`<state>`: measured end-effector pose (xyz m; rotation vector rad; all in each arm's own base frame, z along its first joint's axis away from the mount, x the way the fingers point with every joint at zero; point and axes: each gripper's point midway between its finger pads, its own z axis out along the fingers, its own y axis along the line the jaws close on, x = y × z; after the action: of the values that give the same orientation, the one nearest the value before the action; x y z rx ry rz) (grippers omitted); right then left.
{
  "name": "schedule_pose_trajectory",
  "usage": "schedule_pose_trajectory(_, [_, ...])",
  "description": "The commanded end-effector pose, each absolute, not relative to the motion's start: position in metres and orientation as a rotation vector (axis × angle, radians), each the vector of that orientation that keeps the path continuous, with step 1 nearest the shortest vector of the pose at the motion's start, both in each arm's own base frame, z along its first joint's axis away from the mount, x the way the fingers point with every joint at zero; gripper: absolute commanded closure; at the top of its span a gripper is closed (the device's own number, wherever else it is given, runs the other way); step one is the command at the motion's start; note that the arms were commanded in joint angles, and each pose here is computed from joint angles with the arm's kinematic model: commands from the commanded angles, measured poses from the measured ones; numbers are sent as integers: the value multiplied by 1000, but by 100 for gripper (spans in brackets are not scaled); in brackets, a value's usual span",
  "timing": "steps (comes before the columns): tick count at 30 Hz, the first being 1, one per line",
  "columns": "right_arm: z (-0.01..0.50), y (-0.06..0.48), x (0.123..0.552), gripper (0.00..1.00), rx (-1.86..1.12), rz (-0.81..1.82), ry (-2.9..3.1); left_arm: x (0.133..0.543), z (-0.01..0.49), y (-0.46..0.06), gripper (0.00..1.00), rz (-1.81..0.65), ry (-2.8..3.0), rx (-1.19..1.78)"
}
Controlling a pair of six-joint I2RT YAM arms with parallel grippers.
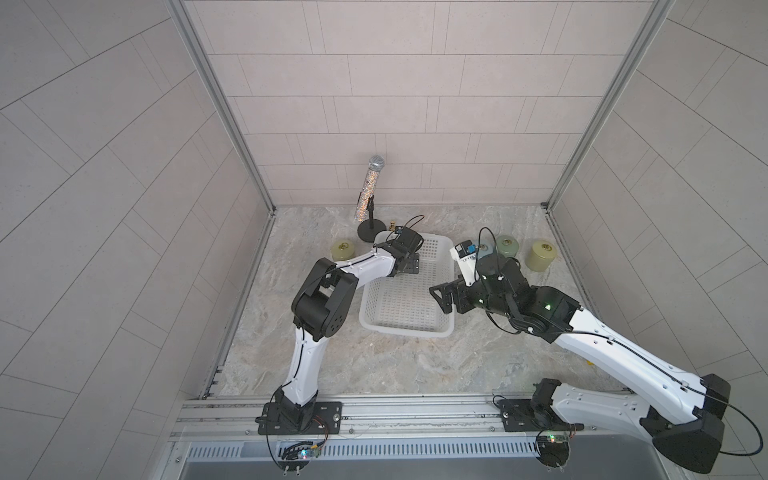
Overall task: Take the tea canister out of the basket
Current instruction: Pick up the tea canister from the basket.
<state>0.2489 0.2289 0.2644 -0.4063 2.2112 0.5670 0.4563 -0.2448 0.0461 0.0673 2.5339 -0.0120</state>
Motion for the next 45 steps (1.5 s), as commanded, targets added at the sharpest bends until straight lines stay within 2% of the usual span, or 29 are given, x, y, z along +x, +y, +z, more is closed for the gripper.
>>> schedule_pose_trajectory(1, [270,226,247,0,-387,586,2193,451,26,-235,2,53,2590,78])
schedule_pose_trajectory(14, [269,224,245,0,-381,583,2200,463,20,-240,3,51,2571,70])
schedule_pose_trajectory(18, [268,224,245,0,-382,581,2202,462,23,-238,9,56,2562,69])
schedule_pose_trajectory(26, [268,228,247,0,-381,595,2201,461,38,-237,14,40,2534,67])
schedule_pose_trajectory(45, [269,224,246,0,-390,579,2185,438,118,-246,16,-77,2453,70])
